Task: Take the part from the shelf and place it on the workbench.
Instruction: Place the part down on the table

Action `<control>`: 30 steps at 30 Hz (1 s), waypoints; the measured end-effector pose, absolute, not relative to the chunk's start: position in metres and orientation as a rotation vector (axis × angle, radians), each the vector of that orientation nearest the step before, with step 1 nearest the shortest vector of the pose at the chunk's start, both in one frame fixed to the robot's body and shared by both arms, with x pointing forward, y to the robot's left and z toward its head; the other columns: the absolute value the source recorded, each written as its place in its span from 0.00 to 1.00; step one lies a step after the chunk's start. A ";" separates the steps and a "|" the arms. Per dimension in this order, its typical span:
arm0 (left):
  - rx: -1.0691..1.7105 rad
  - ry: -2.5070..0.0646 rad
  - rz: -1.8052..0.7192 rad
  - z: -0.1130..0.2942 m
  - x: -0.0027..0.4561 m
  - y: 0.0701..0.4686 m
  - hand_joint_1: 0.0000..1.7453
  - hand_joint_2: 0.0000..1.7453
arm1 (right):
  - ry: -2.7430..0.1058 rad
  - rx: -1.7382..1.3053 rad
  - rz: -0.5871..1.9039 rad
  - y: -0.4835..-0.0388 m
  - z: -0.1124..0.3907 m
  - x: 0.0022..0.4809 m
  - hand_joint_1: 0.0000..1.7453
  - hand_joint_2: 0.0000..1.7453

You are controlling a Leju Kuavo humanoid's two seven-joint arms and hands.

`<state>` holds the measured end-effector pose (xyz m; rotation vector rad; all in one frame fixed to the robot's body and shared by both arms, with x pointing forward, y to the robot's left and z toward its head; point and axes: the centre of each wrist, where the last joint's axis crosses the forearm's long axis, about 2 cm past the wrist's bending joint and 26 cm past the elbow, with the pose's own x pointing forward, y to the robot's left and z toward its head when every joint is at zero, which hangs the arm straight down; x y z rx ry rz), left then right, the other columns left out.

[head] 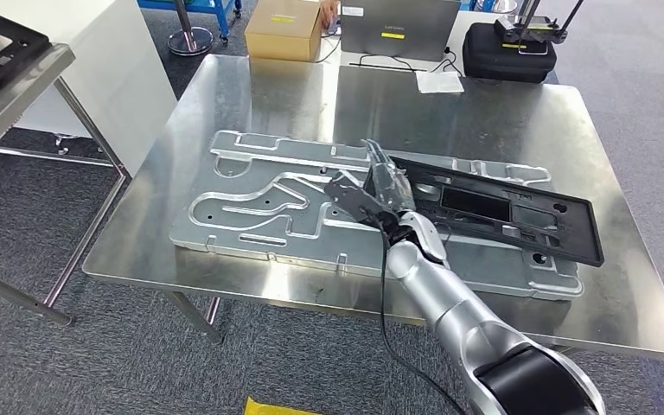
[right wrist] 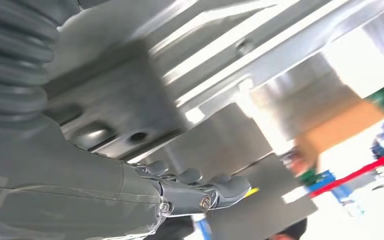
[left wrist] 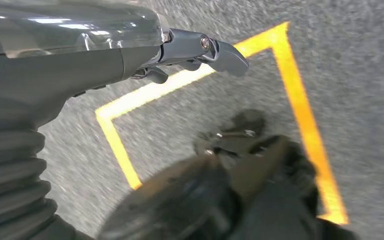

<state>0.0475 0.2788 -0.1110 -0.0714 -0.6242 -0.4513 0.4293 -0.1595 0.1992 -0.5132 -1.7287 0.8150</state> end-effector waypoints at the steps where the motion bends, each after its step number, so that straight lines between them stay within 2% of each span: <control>1: -0.076 -0.629 -0.437 -0.111 0.048 0.279 0.00 0.00 | -1.741 -0.500 0.810 -0.157 0.200 0.428 0.00 0.50; 3: -0.081 -0.629 -0.418 -0.111 0.048 0.280 0.00 0.00 | -1.768 -0.478 0.795 -0.154 0.201 0.427 0.00 0.00; 14: -0.095 -0.613 -0.389 -0.111 0.049 0.286 0.00 0.00 | -1.880 -0.429 0.781 -0.136 0.250 0.435 0.00 0.00; 30: -0.101 -0.605 -0.376 -0.111 0.049 0.284 0.00 0.00 | -1.891 -0.406 0.785 -0.131 0.245 0.430 0.00 0.00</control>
